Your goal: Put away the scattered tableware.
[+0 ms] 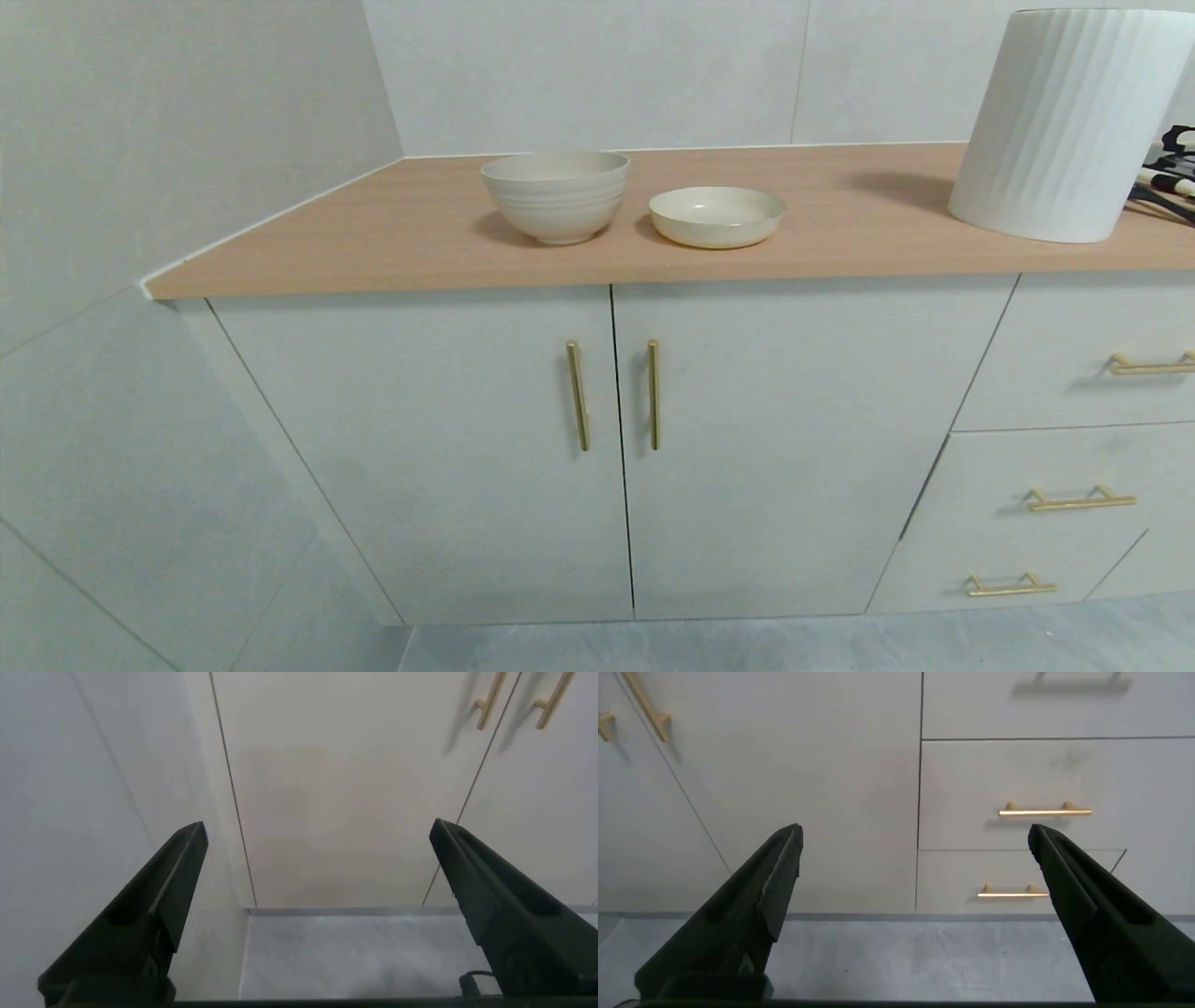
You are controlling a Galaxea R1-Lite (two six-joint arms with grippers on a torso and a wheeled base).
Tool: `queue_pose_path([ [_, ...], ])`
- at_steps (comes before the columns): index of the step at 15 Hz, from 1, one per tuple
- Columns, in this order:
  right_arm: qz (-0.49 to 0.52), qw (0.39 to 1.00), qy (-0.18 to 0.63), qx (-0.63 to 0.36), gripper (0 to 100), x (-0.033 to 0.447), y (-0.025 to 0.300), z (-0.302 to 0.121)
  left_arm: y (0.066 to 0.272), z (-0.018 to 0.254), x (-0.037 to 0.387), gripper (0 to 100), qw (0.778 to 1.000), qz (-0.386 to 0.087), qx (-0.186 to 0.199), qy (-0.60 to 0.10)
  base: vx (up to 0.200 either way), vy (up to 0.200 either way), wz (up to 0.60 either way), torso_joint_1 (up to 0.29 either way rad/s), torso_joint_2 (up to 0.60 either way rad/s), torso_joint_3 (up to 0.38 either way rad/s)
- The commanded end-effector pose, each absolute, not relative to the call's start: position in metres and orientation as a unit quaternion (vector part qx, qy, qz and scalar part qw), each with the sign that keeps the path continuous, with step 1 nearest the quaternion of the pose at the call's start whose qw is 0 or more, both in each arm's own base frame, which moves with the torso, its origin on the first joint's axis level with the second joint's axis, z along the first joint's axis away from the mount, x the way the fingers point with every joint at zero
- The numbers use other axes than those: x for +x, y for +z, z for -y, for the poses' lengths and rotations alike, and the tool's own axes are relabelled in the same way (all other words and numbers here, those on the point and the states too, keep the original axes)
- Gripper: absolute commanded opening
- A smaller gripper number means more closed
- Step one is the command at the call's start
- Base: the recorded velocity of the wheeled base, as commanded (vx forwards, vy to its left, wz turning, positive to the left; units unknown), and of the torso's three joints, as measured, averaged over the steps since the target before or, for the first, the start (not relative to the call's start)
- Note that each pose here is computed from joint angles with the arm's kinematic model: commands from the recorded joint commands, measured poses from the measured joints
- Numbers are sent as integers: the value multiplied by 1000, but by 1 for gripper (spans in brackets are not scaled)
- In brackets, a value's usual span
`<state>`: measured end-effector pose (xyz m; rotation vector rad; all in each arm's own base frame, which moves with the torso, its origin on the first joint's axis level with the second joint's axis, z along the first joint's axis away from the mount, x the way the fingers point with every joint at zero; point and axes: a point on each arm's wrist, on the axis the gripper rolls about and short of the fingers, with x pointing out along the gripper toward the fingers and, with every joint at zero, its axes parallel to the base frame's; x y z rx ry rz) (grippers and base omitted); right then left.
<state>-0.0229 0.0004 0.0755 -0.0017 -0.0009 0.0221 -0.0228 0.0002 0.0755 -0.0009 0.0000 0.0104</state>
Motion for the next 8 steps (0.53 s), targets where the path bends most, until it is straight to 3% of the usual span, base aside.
queue_pose_path([
  [1, 0, 1000, 12, -2, 100, -23, 75, 0, 75, 0, -23, 100, 1000, 0, -1, 5, 0, 0, 0, 0, 0, 0],
  [8, 0, 1000, 12, -3, 100, -23, 75, 0, 76, 0, -23, 100, 1000, -1, 0, 5, 0, 0, 0, 0, 0, 0],
])
